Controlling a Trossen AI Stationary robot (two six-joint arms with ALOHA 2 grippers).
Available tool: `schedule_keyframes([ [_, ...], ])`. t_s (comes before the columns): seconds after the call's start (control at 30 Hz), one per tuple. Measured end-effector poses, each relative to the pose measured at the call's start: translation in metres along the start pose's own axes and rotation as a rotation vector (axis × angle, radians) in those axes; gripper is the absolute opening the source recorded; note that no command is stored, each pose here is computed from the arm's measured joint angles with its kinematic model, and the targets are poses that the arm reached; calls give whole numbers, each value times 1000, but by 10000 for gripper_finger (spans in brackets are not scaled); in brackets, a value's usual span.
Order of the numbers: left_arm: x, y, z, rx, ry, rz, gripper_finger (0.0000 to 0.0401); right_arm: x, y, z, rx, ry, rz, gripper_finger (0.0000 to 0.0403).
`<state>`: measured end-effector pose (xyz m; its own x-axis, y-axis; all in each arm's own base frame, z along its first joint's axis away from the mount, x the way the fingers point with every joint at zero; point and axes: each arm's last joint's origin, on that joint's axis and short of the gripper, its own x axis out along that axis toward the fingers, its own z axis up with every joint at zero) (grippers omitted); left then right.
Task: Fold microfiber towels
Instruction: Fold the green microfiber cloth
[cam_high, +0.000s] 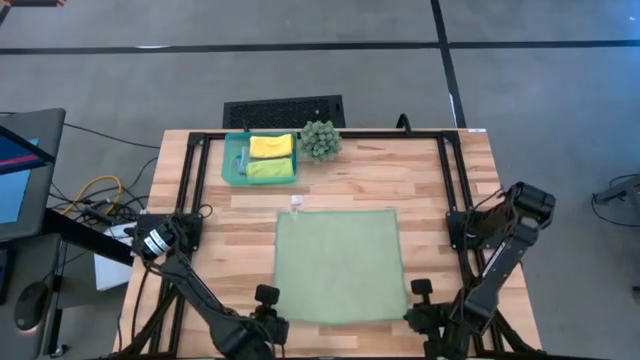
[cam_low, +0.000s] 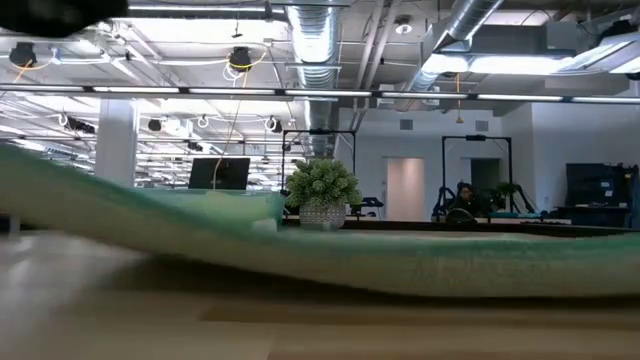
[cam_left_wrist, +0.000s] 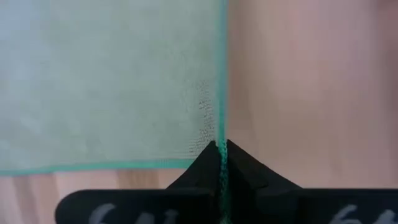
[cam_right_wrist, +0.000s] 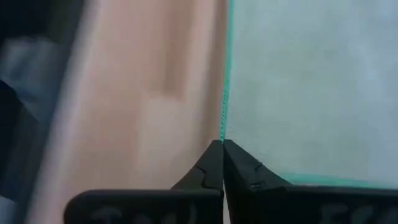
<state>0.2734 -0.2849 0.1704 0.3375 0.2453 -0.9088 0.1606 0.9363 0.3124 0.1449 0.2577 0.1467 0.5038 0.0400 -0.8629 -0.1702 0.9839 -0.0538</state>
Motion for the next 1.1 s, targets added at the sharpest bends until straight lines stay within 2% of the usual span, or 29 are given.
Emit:
schedule_keyframes([
  [0.13, -39, 1, 14, 4, -34, 15, 1, -26, 10, 27, 41, -52, 45, 16],
  [0.2, -61, -1, 20, 1, -76, 5, 0, -44, 19, 43, 40, -106, 104, 7],
  [0.33, -110, -4, 26, -2, -176, -10, 0, -87, 41, 72, -38, -244, 202, 9],
  [0.43, -147, -4, 22, -12, -262, 23, 0, -125, 54, 88, -100, -369, 212, 8],
  [0.57, -179, 5, 11, -7, -360, 158, 0, -159, 48, 98, -82, -405, 106, 4],
  [0.63, -182, 11, 13, -33, -391, 203, 0, -165, 36, 101, -37, -374, 19, 5],
  [0.7, -179, 17, 17, -6, -396, 245, 0, -163, 19, 102, 21, -314, -88, 4],
  [0.87, -150, 43, 34, -3, -338, 372, 0, -152, -34, 97, 242, -123, -427, 5],
  [0.9, -141, 49, 37, 3, -314, 401, 0, -148, -41, 99, 299, -123, -452, 6],
  [0.97, -125, 62, 43, -4, -283, 468, 0, -137, -55, 104, 310, -109, -474, 6],
  [1.1, -110, 82, 52, -35, -287, 580, 0, -141, -71, 108, 352, -121, -491, 3],
])
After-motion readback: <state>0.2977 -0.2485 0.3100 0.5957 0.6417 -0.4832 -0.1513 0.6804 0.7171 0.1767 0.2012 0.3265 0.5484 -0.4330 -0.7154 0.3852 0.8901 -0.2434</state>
